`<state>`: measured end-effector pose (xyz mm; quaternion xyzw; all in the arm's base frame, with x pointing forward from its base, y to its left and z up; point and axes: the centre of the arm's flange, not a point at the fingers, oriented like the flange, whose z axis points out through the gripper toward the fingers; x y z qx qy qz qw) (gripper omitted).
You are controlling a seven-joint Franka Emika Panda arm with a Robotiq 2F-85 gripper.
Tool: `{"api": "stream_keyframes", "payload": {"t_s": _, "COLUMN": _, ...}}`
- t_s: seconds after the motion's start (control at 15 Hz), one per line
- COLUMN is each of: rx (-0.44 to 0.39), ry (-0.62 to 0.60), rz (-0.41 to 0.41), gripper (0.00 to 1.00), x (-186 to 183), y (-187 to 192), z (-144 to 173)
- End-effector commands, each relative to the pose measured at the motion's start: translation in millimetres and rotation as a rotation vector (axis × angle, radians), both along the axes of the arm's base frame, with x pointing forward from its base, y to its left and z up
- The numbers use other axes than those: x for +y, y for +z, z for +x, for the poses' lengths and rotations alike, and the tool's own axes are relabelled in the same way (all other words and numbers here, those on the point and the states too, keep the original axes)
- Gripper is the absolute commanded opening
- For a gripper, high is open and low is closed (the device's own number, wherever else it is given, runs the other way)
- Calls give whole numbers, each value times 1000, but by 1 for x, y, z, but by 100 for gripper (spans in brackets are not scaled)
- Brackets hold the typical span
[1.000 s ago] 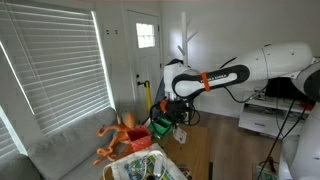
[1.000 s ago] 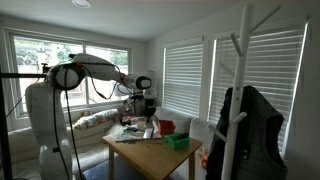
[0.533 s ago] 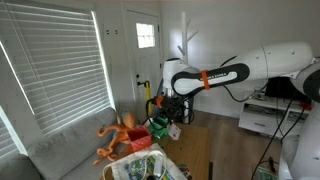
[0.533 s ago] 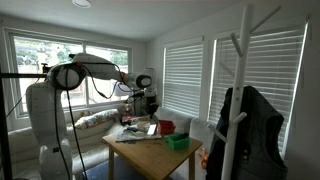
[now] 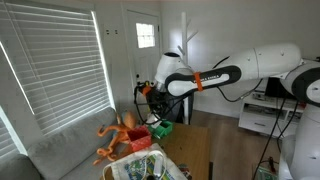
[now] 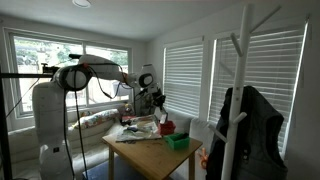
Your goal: Pick up the open book from the table and put it in the red basket
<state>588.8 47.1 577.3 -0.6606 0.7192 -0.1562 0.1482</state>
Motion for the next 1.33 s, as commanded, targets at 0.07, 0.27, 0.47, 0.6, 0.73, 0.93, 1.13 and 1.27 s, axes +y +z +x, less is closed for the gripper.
{"api": "stream_keyframes", "payload": {"t_s": 0.07, "rx": -250, "ry": -75, "rz": 9, "gripper": 2, "x": 30, "y": 12, "z": 69}}
{"api": "stream_keyframes", "payload": {"t_s": 0.27, "rx": -306, "ry": -88, "rz": 31, "gripper": 2, "x": 40, "y": 3, "z": 97}}
{"api": "stream_keyframes", "payload": {"t_s": 0.47, "rx": -248, "ry": -88, "rz": 53, "gripper": 2, "x": 54, "y": -7, "z": 101}}
{"api": "stream_keyframes", "payload": {"t_s": 0.6, "rx": -204, "ry": -79, "rz": 76, "gripper": 2, "x": 59, "y": -9, "z": 91}}
{"api": "stream_keyframes", "payload": {"t_s": 0.73, "rx": -156, "ry": -86, "rz": 108, "gripper": 2, "x": 63, "y": -8, "z": 81}}
{"api": "stream_keyframes", "payload": {"t_s": 0.93, "rx": -107, "ry": -126, "rz": 122, "gripper": 2, "x": 56, "y": -15, "z": 70}}
{"api": "stream_keyframes", "payload": {"t_s": 1.13, "rx": -99, "ry": -157, "rz": 141, "gripper": 2, "x": 45, "y": -30, "z": 78}}
{"api": "stream_keyframes", "payload": {"t_s": 1.27, "rx": -85, "ry": -169, "rz": 161, "gripper": 2, "x": 40, "y": -41, "z": 85}}
